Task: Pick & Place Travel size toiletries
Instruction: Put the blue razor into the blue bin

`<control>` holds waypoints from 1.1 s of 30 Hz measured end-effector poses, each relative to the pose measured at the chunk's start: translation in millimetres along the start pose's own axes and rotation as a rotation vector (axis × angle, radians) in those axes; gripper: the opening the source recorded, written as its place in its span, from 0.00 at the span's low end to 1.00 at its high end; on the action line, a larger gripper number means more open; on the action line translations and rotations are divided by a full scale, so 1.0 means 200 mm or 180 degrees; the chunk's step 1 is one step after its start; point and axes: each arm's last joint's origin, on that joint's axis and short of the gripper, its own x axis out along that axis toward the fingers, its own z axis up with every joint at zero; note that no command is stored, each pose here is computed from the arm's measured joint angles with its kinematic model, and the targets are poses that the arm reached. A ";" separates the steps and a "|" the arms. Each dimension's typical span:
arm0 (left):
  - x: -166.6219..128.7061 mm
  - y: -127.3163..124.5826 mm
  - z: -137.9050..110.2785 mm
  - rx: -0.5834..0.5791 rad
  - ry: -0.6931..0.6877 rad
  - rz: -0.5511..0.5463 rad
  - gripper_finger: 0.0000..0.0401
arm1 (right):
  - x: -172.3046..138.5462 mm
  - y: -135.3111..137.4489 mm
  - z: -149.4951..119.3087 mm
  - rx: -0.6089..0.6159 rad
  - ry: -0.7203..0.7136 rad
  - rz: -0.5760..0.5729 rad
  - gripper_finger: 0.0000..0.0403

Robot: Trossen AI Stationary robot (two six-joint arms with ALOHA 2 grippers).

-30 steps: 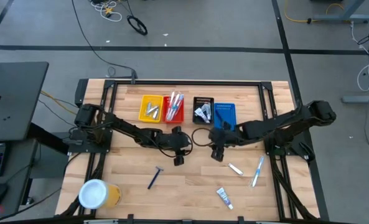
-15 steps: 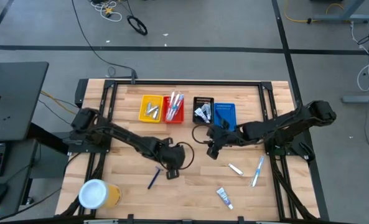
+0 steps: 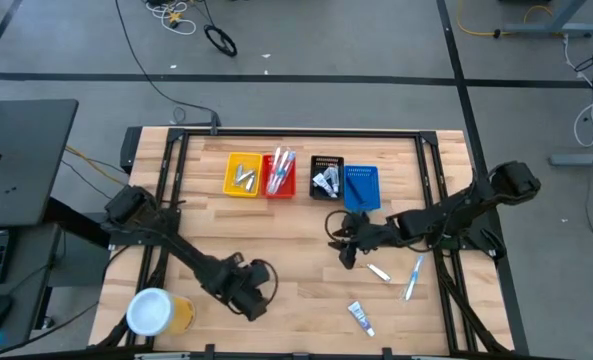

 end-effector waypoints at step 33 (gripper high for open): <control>0.17 0.15 -0.12 -0.0481 -0.0249 0.0321 0.13 | -0.02 0.04 -0.08 -0.0187 -0.0364 0.0315 0.47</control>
